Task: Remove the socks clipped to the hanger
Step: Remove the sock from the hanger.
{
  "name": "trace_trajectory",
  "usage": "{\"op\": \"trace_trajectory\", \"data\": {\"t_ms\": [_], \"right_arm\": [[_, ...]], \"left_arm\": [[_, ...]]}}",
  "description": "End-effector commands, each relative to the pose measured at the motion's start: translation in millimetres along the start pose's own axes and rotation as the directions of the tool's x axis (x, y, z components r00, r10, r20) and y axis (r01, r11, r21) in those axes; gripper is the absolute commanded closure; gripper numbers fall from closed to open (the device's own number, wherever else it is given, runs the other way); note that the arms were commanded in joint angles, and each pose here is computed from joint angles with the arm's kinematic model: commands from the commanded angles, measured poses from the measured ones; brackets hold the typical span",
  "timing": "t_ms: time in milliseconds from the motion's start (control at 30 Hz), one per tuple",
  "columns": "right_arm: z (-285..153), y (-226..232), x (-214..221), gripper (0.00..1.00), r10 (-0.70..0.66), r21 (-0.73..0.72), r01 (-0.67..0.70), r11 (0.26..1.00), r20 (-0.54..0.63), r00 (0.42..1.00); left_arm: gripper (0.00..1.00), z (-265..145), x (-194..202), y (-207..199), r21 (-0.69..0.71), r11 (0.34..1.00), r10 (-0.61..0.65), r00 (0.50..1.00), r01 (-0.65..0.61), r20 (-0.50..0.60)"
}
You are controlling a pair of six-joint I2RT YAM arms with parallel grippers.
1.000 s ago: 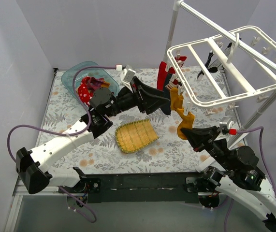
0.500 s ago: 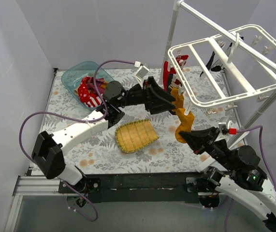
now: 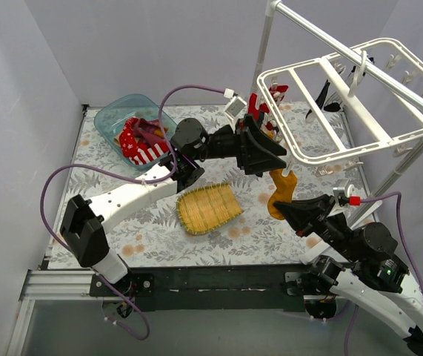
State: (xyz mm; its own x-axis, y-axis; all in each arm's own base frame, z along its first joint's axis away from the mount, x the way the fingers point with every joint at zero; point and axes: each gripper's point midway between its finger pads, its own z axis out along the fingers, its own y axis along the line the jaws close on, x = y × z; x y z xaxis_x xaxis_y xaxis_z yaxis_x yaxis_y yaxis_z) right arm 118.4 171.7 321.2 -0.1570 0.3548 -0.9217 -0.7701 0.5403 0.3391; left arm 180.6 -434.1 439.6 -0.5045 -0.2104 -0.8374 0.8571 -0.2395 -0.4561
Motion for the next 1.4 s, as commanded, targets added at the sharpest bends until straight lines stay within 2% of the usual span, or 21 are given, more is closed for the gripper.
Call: {"op": "trace_trajectory", "data": {"t_ms": [0, 500, 1167, 1267, 1300, 1367], "right_arm": [[-3.0, 7.3, -22.2, 0.99, 0.005, -0.018, -0.004, 1.0, 0.057, 0.998], [-2.3, 5.6, -22.1, 0.99, 0.005, -0.009, -0.004, 1.0, 0.057, 0.998], [-1.4, -0.3, -10.9, 0.99, 0.01, 0.013, -0.01, 1.0, 0.033, 0.999], [-0.3, -1.3, -8.7, 0.99, 0.01, 0.017, -0.01, 1.0, 0.028, 1.0], [-0.2, -1.1, -9.4, 0.99, 0.01, 0.016, -0.01, 1.0, 0.031, 0.999], [0.2, -1.9, -7.0, 0.99, 0.009, 0.018, -0.01, 1.0, 0.023, 1.0]], "left_arm": [[0.4, 10.3, -2.2, -3.3, -0.009, 1.0, 0.019, 1.0, -0.02, -0.005], [0.42, 27.5, 4.4, -6.3, -0.003, 1.0, 0.015, 1.0, -0.015, -0.003], [0.66, 30.3, -3.6, -8.3, -0.008, 1.0, 0.014, 0.999, -0.014, 0.049], [0.79, 31.2, -1.0, -6.3, -0.009, 1.0, 0.008, 0.999, -0.008, 0.045], [0.89, 31.0, -2.0, -6.6, -0.007, 1.0, 0.007, 0.999, -0.007, 0.047], [0.96, 30.8, -2.6, -6.9, -0.009, 1.0, 0.005, 0.999, -0.005, 0.05]]}}
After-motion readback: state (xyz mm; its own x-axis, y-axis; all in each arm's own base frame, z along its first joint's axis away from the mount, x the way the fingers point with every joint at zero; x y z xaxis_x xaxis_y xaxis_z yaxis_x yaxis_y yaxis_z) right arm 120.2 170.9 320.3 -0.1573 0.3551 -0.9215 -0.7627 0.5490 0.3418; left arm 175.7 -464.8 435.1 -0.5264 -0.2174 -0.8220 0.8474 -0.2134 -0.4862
